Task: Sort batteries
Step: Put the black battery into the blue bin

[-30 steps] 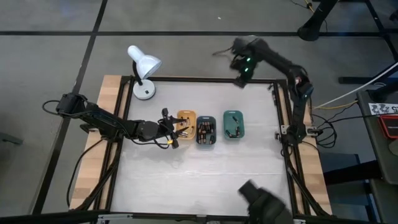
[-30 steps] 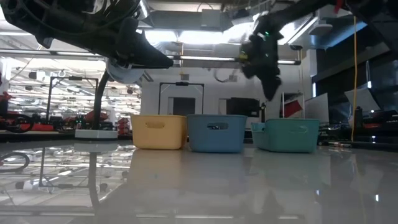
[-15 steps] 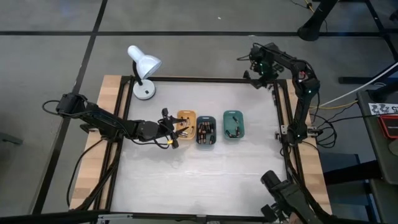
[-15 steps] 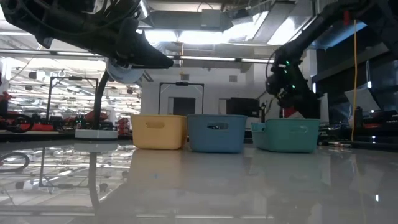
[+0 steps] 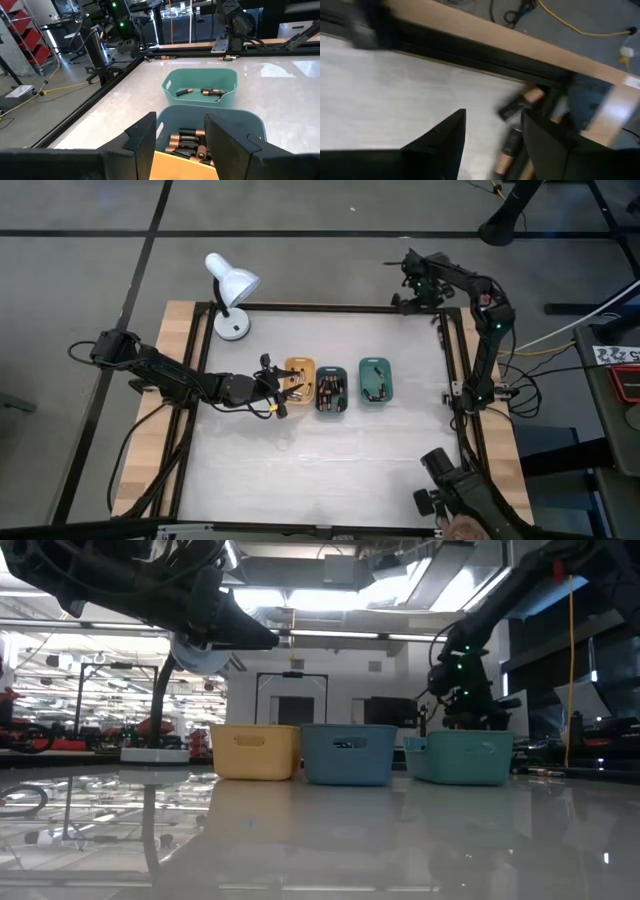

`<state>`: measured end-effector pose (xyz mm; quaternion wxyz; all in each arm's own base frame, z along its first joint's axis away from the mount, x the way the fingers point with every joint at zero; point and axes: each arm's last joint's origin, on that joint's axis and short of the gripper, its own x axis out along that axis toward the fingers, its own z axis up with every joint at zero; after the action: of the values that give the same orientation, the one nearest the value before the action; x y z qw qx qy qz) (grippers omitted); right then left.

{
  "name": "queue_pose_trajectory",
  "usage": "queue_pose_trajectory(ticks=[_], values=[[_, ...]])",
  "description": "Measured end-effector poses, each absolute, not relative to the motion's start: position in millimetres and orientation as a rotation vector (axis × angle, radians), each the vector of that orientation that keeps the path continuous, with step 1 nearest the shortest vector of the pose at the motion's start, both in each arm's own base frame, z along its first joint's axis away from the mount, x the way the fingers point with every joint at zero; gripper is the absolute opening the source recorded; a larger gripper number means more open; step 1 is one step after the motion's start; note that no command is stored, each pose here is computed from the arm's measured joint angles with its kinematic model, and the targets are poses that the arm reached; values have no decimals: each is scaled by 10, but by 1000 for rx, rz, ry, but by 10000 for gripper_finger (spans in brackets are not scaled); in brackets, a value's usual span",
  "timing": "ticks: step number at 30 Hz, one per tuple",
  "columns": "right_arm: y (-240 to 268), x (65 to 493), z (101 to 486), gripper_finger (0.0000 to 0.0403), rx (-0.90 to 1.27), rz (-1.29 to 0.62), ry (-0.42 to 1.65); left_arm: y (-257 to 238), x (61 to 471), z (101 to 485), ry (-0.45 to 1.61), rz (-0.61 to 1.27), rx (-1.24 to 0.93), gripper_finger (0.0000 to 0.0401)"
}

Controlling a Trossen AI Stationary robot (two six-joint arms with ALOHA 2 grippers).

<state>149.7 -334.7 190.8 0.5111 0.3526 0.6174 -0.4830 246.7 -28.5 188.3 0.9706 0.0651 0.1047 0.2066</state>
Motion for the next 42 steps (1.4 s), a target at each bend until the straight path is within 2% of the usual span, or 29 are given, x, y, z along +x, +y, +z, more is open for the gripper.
queue_pose_trajectory(ticks=[5, 15, 20, 25, 30, 36, 42], values=[[-3367, 1504, 1926, 193, 801, -1097, 1497, -285, 2467, 1883, 213, 417, 137, 156], [-3190, 1594, 1866, 193, 437, -630, 1803, -283, 2467, 1881, 215, 417, 142, 156], [-3028, 1649, 1700, 193, 354, -519, 1906, -283, 2467, 1881, 215, 417, 142, 156], [-2927, 1625, 1527, 193, 178, -574, 2072, -283, 2467, 1881, 215, 417, 142, 156], [-2890, 1623, 1443, 193, 73, -620, 2134, -283, 2467, 1881, 215, 417, 142, 156], [-2913, 1640, 1423, 193, 77, -628, 2100, -283, 2467, 1881, 215, 417, 142, 156], [-2923, 1634, 1190, 193, 97, -585, 2188, -283, 2467, 1881, 214, 417, 138, 156]])
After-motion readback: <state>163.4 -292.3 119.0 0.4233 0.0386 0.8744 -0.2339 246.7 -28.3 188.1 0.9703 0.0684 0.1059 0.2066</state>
